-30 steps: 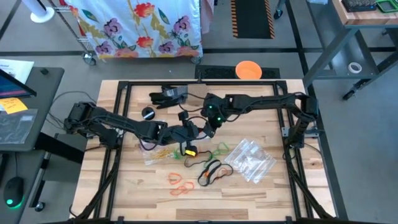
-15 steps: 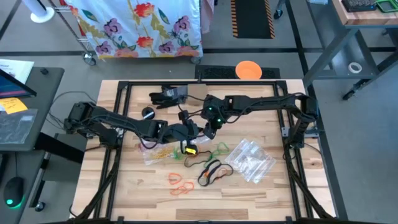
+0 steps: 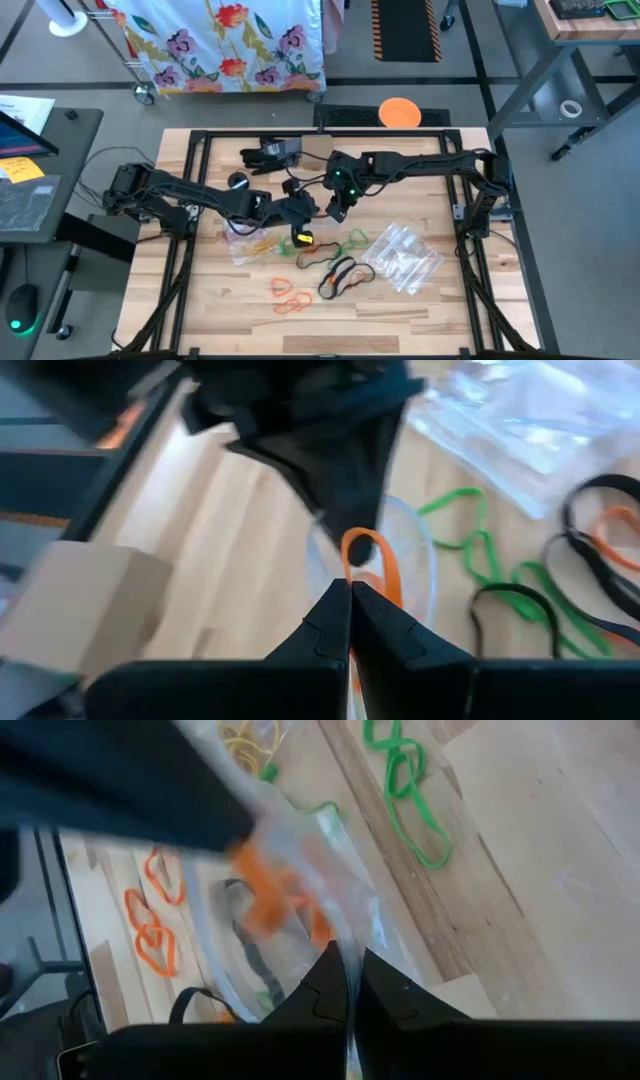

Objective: Sort rubber bands
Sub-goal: Put the orange rubber band into the transparent zip bag

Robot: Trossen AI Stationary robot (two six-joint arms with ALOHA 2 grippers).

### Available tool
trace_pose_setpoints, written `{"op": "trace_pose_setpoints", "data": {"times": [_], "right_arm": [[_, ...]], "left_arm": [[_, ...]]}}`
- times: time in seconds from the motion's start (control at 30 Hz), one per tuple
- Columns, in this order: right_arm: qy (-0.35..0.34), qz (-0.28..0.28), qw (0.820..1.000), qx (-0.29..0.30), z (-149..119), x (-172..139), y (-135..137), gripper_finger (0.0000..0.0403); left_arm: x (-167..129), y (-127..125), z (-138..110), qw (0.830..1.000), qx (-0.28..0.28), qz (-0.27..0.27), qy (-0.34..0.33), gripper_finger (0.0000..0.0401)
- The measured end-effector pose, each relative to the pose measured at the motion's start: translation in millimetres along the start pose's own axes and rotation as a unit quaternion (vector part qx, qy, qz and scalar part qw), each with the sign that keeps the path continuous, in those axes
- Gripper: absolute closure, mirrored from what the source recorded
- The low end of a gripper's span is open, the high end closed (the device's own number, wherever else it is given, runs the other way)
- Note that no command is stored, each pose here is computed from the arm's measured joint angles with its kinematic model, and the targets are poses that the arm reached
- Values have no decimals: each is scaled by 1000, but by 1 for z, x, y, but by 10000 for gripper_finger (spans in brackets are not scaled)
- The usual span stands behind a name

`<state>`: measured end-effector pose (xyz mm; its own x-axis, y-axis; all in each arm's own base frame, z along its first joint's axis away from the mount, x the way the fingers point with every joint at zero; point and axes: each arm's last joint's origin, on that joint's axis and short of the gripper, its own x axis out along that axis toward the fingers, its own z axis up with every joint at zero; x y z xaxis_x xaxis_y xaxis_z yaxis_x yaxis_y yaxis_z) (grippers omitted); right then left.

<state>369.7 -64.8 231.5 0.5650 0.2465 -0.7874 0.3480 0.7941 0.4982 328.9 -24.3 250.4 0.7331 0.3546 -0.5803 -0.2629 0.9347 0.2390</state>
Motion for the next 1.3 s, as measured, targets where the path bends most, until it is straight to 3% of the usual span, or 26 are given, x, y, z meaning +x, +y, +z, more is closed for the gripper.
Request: {"op": "trace_pose_setpoints", "data": {"times": [0.17, 0.33, 0.6, 0.83, 0.97, 1.1, 1.3], "right_arm": [[-11, 3, 1000, 2, 3, -1, -1, 403], [-12, 5, 1000, 0, 3, -1, 0, 403], [-6, 2, 1000, 3, 2, 0, 0, 403], [-3, 0, 1000, 5, 1, 0, 0, 403], [6, -6, 1000, 12, 0, -1, -4, 403], [10, -15, 999, 26, 1, -6, -12, 403], [1, -58, 998, 35, 1, -21, -19, 403]], "left_arm": [[2, -2, -1, 999, -6, -44, 6, 401], [18, -5, -6, 999, -7, -48, 19, 401], [34, -1, -11, 999, 10, 16, 30, 393], [29, -9, -8, 1000, 18, 6, 13, 321], [23, -10, -6, 998, 48, 33, 8, 284], [4, -9, 3, 997, 45, 58, -21, 273], [-18, -14, 9, 997, 38, 51, -44, 272]]}}
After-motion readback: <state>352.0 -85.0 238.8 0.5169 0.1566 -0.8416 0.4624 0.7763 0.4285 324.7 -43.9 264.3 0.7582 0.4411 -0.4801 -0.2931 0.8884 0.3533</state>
